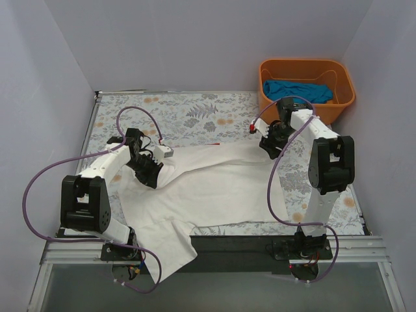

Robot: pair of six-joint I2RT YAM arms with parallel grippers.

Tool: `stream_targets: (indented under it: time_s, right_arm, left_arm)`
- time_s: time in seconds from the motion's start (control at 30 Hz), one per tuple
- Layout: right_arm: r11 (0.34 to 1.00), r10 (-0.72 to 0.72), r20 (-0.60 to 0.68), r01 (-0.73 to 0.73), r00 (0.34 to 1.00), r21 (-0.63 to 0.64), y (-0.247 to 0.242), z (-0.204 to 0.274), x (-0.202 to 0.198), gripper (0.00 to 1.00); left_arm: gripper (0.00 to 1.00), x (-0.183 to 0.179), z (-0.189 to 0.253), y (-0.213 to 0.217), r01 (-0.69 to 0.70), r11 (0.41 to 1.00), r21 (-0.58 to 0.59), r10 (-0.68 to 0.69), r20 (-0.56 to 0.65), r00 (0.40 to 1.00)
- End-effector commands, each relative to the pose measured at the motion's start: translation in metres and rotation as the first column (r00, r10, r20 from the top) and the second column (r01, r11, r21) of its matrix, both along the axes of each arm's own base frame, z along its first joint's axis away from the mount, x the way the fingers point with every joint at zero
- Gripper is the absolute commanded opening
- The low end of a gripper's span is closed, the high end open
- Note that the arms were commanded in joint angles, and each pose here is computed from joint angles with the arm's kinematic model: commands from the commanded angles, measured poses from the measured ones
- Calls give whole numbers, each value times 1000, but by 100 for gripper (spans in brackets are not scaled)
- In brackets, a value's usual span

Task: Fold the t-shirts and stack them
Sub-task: Fold the tshirt

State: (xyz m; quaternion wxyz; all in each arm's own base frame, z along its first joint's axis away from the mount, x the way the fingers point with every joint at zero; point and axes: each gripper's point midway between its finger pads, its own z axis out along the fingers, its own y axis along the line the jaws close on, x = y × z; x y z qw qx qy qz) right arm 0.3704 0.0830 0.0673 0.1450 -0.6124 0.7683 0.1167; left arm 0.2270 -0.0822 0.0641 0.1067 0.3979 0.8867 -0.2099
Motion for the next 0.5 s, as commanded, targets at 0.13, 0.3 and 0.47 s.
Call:
stream_targets:
  time_s: [0.13, 0.3, 0.47]
  right_arm:
    - [994, 107, -64, -106, 992, 25, 11, 1, -17, 65]
    - [993, 116, -92, -115, 989, 15, 10, -9, -19, 58]
    - [992, 123, -100, -122, 987, 10, 11, -14, -18, 37]
  left_arm:
    - [0, 5, 12, 0, 4, 1000, 2, -4, 52, 999]
    - [0, 7, 12, 0, -4, 1000, 2, 4, 52, 999]
    - [0, 9, 14, -1, -21, 1000, 1, 21, 53, 998]
